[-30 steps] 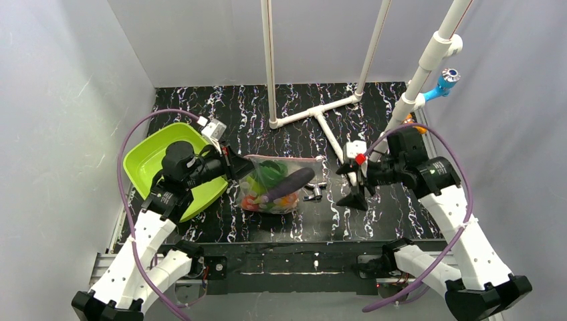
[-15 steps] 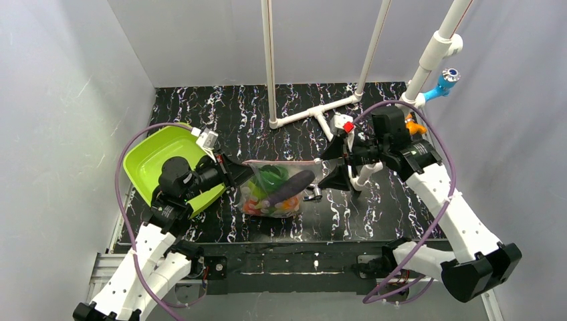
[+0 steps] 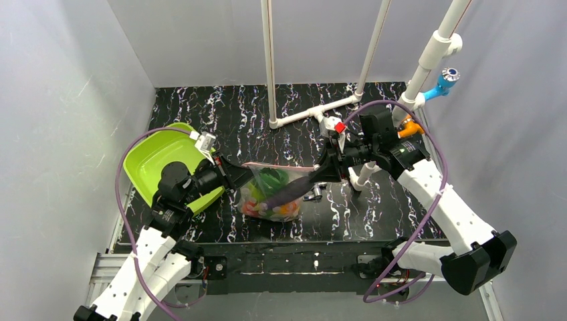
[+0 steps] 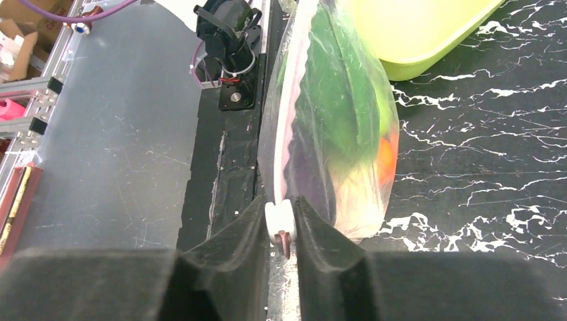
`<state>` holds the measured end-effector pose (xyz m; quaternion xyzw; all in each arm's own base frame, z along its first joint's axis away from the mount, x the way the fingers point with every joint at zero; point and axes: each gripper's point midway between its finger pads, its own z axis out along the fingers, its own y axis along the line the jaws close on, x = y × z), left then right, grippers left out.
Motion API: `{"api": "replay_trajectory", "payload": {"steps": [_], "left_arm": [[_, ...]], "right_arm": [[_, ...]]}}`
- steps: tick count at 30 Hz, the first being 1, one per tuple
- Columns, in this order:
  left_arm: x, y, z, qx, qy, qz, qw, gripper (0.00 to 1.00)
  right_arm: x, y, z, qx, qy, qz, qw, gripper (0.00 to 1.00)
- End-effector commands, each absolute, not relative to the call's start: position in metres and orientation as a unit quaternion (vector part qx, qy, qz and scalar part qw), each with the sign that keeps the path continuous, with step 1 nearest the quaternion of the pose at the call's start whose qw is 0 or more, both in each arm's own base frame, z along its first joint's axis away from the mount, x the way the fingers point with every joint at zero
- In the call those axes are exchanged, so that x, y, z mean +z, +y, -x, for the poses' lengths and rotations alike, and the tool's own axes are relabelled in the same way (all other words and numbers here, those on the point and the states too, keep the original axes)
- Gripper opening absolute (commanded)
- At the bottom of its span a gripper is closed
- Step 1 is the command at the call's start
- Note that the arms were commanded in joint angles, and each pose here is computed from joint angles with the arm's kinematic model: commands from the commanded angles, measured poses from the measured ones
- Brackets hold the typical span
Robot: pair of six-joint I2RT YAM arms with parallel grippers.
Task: Open the zip-top bag and remove the fake food
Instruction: Pick up the zipper food storage bag at the center of the board.
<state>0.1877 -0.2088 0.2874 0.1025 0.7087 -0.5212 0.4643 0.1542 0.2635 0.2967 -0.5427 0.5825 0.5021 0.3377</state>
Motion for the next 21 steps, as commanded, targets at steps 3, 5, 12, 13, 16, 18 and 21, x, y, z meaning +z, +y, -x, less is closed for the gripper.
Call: {"api": "replay_trajectory", "payload": {"steps": [3, 5, 12, 13, 16, 18, 21], "left_arm": [[0.315, -0.208, -0.182, -0.540, 0.669, -0.110, 0.499, 0.00], [0.316, -0.207, -0.180, -0.542, 0.667, -0.111, 0.500, 0.00], [0.323, -0.204, -0.174, -0.548, 0.657, -0.108, 0.507, 0.00], [0.324, -0.204, -0.174, -0.550, 0.654, -0.107, 0.508, 0.00], [0.325, -0.203, -0.172, -0.556, 0.649, -0.101, 0.510, 0.00], [0.326, -0.203, -0.172, -0.560, 0.646, -0.098, 0.510, 0.00], [0.324, -0.204, -0.171, -0.565, 0.644, -0.094, 0.507, 0.00]], "right_arm": [[0.296, 0.269, -0.155, 0.511, 0.582, 0.536, 0.335, 0.26], [0.294, 0.270, -0.157, 0.509, 0.588, 0.532, 0.335, 0.33], [0.287, 0.270, -0.158, 0.510, 0.595, 0.527, 0.329, 0.46], [0.287, 0.270, -0.158, 0.511, 0.595, 0.526, 0.328, 0.46], [0.288, 0.271, -0.158, 0.516, 0.595, 0.523, 0.325, 0.46], [0.288, 0.271, -0.156, 0.523, 0.594, 0.520, 0.321, 0.41], [0.292, 0.272, -0.151, 0.537, 0.586, 0.520, 0.313, 0.27]]}}
